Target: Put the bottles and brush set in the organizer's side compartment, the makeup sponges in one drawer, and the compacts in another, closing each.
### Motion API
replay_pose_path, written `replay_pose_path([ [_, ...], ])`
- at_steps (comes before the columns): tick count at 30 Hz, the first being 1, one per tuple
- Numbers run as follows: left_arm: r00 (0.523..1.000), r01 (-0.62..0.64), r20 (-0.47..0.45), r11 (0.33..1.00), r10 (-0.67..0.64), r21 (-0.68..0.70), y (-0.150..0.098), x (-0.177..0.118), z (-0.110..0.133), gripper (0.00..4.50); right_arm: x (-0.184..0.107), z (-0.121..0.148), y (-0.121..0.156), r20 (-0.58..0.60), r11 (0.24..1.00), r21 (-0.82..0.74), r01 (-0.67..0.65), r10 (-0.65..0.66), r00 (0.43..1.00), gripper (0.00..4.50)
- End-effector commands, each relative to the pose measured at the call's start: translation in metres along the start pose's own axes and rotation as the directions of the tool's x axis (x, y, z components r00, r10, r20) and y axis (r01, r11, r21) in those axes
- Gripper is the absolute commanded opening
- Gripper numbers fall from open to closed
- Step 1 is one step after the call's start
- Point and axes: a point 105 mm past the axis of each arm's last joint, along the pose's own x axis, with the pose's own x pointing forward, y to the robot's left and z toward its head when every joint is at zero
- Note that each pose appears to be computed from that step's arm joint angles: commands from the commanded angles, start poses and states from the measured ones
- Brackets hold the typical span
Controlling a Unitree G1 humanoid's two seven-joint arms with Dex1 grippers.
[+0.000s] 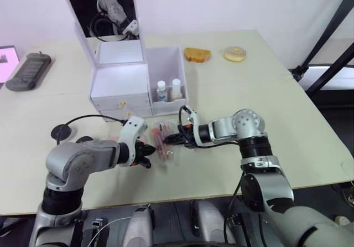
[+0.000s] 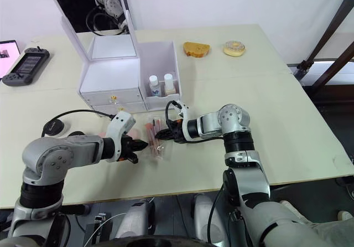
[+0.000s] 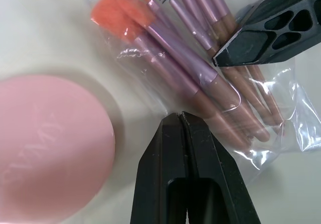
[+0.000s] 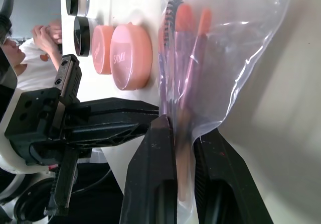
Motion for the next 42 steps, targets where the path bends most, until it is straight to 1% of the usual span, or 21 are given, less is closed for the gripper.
replay_pose_path([
  [1,0.996,0.072,0.059,0.996,-0.069,-0.049,-0.004,-0.018,0.0,0.0,-0.009,-0.003,0.004,-0.011,0.999,-0.046,-0.01,0.01,1.0,0.02],
  [3,0.983,0.137,0.133,0.989,-0.129,-0.054,-0.007,-0.036,0.006,0.0,-0.021,0.001,0.011,0.006,0.994,-0.103,-0.032,0.033,0.999,0.02],
  [6,0.97,0.158,0.189,0.987,-0.15,-0.024,-0.009,-0.053,0.012,0.0,-0.032,0.004,0.018,0.019,0.988,-0.144,-0.058,0.062,0.998,0.02],
  [8,0.953,0.204,0.232,0.979,-0.196,-0.01,-0.008,-0.074,0.016,0.0,-0.048,0.007,0.027,0.028,0.977,-0.193,-0.086,0.093,0.995,0.02],
  [9,0.948,0.219,0.239,0.976,-0.211,-0.007,-0.008,-0.08,0.017,0.0,-0.052,0.007,0.03,0.026,0.974,-0.209,-0.093,0.101,0.995,0.02],
  [14,0.949,0.256,0.175,0.965,-0.261,0.05,-0.015,-0.104,0.003,0.0,-0.086,0.006,0.048,0.023,0.941,-0.312,-0.131,0.145,0.989,0.02],
  [16,0.942,0.261,0.195,0.962,-0.271,0.077,-0.015,-0.112,0.006,0.0,-0.107,0.009,0.059,0.075,0.915,-0.385,-0.12,0.161,0.984,0.02],
  [18,0.928,0.253,0.25,0.96,-0.276,0.12,-0.013,-0.121,0.015,0.0,-0.129,0.008,0.067,0.093,0.893,-0.436,-0.115,0.172,0.981,0.02],
  [20,0.912,0.225,0.305,0.956,-0.274,0.186,-0.012,-0.129,0.023,0.0,-0.15,0.014,0.076,0.155,0.863,-0.5,-0.074,0.173,0.973,0.02],
  [22,0.902,0.227,0.327,0.954,-0.281,0.194,-0.009,-0.134,0.024,0.0,-0.166,0.026,0.088,0.255,0.812,-0.583,-0.02,0.206,0.945,0.02],
  [23,0.893,0.191,0.366,0.957,-0.262,0.219,-0.006,-0.137,0.027,0.0,-0.177,0.034,0.102,0.313,0.752,-0.659,0.008,0.265,0.912,0.02],
  [25,0.888,0.119,0.401,0.955,-0.224,0.271,-0.001,-0.138,0.028,0.0,-0.192,0.047,0.121,0.369,0.625,-0.775,0.094,0.326,0.871,0.02],
  [26,0.871,0.068,0.446,0.949,-0.207,0.308,-0.001,-0.138,0.031,0.0,-0.199,0.062,0.128,0.409,0.589,-0.796,0.139,0.354,0.841,0.02],
  [27,0.859,0.054,0.471,0.951,-0.2,0.306,-0.001,-0.137,0.033,0.0,-0.203,0.077,0.131,0.441,0.578,-0.798,0.17,0.368,0.819,0.02],
  [28,0.842,0.072,0.491,0.948,-0.224,0.309,-0.004,-0.136,0.035,0.0,-0.206,0.089,0.133,0.459,0.563,-0.803,0.194,0.377,0.805,0.02],
  [31,0.757,0.093,0.59,0.94,-0.281,0.328,-0.008,-0.142,0.053,0.0,-0.2,0.114,0.149,0.431,0.433,-0.87,0.237,0.432,0.792,0.02],
  [34,0.675,0.121,0.66,0.932,-0.33,0.342,-0.012,-0.152,0.068,0.0,-0.185,0.136,0.152,0.409,0.366,-0.895,0.256,0.441,0.799,0.02],
  [36,0.628,0.171,0.675,0.916,-0.386,0.364,-0.02,-0.16,0.072,0.0,-0.174,0.151,0.151,0.4,0.304,-0.908,0.287,0.434,0.807,0.02],
  [38,0.621,0.167,0.679,0.912,-0.392,0.374,-0.023,-0.163,0.074,0.0,-0.164,0.161,0.149,0.383,0.251,-0.92,0.3,0.427,0.819,0.02],
  [40,0.633,0.142,0.676,0.915,-0.377,0.378,-0.023,-0.162,0.073,0.0,-0.152,0.165,0.146,0.351,0.208,-0.935,0.288,0.416,0.839,0.02],
  [42,0.645,0.12,0.672,0.916,-0.365,0.382,-0.024,-0.161,0.071,0.0,-0.144,0.17,0.144,0.332,0.198,-0.942,0.272,0.419,0.845,0.02],
])
